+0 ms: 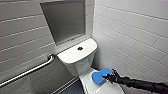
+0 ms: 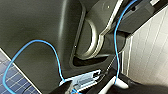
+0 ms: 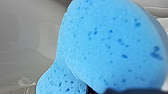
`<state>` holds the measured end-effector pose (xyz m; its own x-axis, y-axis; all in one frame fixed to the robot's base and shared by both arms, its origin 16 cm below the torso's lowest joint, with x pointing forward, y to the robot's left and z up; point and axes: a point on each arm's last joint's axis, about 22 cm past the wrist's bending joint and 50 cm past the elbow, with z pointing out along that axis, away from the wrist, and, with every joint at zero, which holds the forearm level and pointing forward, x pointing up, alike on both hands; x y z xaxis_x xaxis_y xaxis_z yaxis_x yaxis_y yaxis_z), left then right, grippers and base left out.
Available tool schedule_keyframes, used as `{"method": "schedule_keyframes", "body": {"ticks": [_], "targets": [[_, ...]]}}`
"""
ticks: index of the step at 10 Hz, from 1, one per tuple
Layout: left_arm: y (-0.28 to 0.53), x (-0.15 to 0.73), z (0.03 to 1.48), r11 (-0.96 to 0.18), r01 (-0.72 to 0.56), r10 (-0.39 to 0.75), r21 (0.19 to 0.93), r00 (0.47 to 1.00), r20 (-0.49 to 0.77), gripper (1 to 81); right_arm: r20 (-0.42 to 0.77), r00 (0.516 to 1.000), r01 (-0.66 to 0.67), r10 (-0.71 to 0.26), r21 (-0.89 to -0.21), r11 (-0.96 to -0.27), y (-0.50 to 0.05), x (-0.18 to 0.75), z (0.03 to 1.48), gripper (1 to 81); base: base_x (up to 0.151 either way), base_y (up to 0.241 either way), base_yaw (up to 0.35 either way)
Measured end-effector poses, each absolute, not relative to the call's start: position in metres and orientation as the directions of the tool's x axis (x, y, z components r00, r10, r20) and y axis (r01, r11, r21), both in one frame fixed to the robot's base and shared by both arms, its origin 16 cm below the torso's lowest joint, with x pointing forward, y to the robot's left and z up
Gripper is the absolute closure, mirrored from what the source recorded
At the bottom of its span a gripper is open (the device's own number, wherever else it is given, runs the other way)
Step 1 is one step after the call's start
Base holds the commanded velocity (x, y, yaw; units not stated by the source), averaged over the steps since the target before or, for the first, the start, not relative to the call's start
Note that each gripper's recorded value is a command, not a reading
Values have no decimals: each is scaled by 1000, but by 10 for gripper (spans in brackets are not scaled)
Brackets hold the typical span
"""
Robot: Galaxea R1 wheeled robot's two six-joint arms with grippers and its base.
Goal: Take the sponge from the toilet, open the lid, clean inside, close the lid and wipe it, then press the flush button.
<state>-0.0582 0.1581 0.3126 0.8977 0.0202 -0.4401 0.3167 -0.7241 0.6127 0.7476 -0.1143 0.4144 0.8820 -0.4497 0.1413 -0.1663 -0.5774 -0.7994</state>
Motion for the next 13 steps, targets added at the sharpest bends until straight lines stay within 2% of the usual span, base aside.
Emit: {"method": "schedule_keyframes", "body": {"ticks": [2, 3, 5, 8, 13], "targets": [[155, -61, 315, -722, 321, 20, 613, 895, -445, 10, 95, 831, -255, -548, -811, -527, -98, 763, 408, 811, 0, 0, 0], [153, -61, 315, -720, 323, 21, 615, 895, -446, 10, 84, 768, -325, -635, -803, -499, -112, 775, 402, 811, 0, 0, 0], [154, -61, 315, -720, 323, 21, 614, 895, -446, 10, 68, 687, -428, -723, -767, -478, -142, 761, 372, 811, 0, 0, 0], [153, -61, 316, -718, 324, 21, 616, 895, -446, 10, 9, 638, -532, -770, -717, -450, -160, 717, 337, 811, 0, 0, 0], [150, -67, 323, -702, 337, 20, 627, 890, -456, 10, -13, 583, -591, -813, -693, -412, -193, 678, 336, 811, 0, 0, 0]]}}
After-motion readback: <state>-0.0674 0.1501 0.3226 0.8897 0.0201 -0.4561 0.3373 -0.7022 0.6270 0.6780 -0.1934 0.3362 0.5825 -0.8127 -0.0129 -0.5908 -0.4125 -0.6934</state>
